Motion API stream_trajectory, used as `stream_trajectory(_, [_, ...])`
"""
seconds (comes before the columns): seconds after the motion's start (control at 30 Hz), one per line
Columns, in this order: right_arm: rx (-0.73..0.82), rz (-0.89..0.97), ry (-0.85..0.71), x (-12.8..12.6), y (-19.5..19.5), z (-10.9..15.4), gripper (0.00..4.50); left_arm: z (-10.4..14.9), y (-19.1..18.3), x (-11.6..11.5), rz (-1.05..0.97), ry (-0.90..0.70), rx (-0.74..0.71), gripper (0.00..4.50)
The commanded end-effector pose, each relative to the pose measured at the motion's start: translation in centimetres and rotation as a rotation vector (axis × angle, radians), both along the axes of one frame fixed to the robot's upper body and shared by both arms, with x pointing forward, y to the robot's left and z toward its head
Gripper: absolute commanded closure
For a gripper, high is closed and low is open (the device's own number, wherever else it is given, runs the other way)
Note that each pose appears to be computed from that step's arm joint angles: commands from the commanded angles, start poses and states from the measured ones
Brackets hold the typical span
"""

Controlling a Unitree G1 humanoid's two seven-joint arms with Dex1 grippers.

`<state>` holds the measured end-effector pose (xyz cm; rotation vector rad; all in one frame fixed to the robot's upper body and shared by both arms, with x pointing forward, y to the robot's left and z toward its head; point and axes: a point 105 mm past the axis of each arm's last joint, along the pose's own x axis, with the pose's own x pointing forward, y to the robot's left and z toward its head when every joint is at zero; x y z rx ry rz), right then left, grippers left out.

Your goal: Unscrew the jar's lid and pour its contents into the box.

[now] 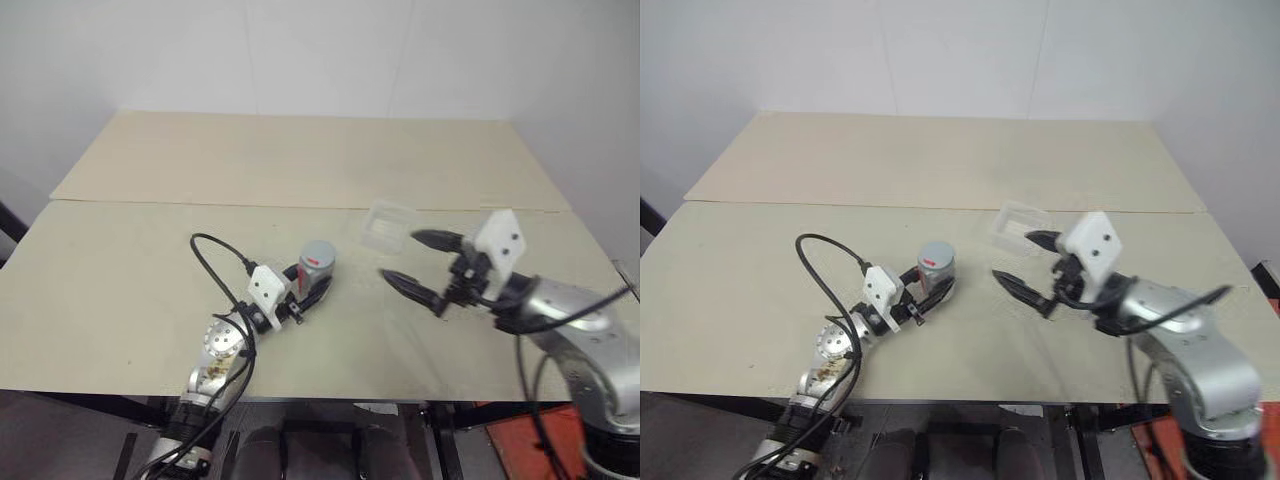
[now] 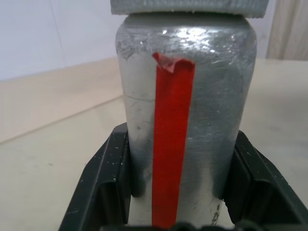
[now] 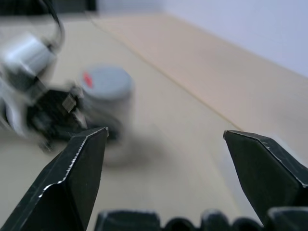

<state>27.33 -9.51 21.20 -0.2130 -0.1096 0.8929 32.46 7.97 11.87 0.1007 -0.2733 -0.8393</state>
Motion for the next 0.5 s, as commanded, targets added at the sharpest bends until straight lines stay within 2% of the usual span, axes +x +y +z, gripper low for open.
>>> stream_trajectory(0.03, [0.060, 0.014, -0.044, -0.2, 1.9, 1.4, 0.00, 2.2, 0.2, 0.0, -0.020, -0.057, -0.028, 2.41])
stream_trajectory(0.17, [0.075, 0.060, -0.042, -0.2, 3.9, 1.3, 0.00, 2.4, 0.3, 0.0, -0.025, -0.061, -0.025, 2.41])
stream_trajectory(0.5, [0.111, 0.020, -0.056, 2.5, 6.3, 1.3, 0.00, 2.7, -0.2, -0.5, -0.048, -0.074, -0.013, 2.41])
